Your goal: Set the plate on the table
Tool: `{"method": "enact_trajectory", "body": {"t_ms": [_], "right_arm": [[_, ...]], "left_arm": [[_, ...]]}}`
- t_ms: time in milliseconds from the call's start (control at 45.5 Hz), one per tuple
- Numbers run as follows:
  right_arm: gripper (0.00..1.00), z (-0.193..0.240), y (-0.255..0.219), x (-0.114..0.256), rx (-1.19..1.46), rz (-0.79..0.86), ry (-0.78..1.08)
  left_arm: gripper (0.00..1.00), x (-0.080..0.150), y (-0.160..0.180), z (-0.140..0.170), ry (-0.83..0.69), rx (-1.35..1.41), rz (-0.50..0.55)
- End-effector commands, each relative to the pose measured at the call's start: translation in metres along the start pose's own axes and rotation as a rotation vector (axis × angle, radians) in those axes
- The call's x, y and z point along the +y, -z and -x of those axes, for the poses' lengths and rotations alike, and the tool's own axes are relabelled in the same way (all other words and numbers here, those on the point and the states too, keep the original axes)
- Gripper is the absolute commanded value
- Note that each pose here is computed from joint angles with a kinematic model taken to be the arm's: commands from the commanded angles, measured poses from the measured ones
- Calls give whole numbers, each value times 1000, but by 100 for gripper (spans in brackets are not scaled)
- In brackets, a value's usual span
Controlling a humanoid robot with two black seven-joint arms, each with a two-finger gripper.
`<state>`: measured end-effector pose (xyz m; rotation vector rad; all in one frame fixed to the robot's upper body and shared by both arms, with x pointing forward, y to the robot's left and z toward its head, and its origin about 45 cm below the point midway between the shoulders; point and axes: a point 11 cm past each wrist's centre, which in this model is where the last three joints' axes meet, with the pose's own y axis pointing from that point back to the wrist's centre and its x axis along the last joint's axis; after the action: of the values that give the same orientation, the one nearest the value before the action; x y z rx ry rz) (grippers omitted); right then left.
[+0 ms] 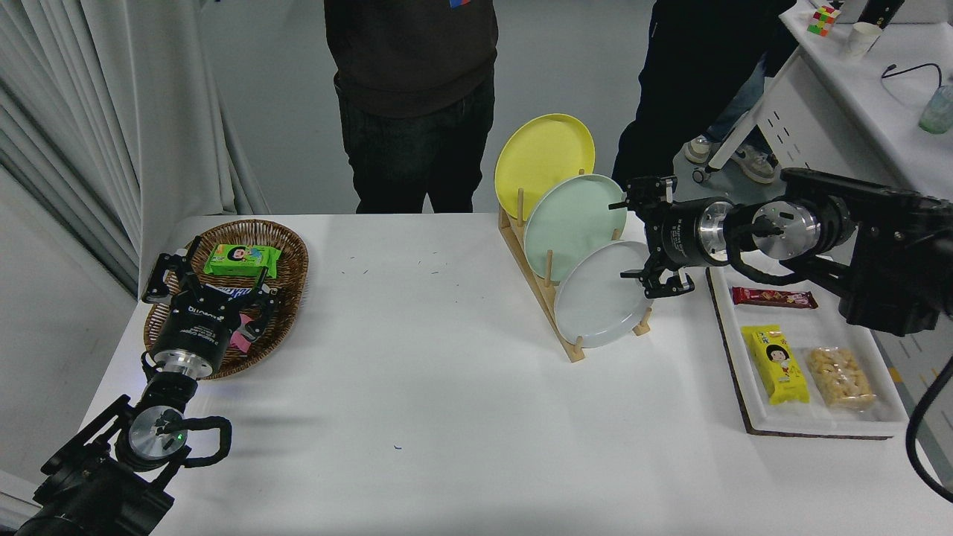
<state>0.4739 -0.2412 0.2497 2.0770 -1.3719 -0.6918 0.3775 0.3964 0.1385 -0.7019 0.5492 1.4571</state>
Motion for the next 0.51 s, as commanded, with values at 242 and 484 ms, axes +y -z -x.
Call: {"method": "enact_trajectory", "body": {"t_ms": [242, 484], "right_arm": [[100, 1, 4, -12, 22, -3, -26], [100, 4, -4, -18, 16, 14, -30]], "left_arm": [[98, 0, 0, 0, -1, 0, -1], [98, 0, 0, 0, -1, 0, -1]]}}
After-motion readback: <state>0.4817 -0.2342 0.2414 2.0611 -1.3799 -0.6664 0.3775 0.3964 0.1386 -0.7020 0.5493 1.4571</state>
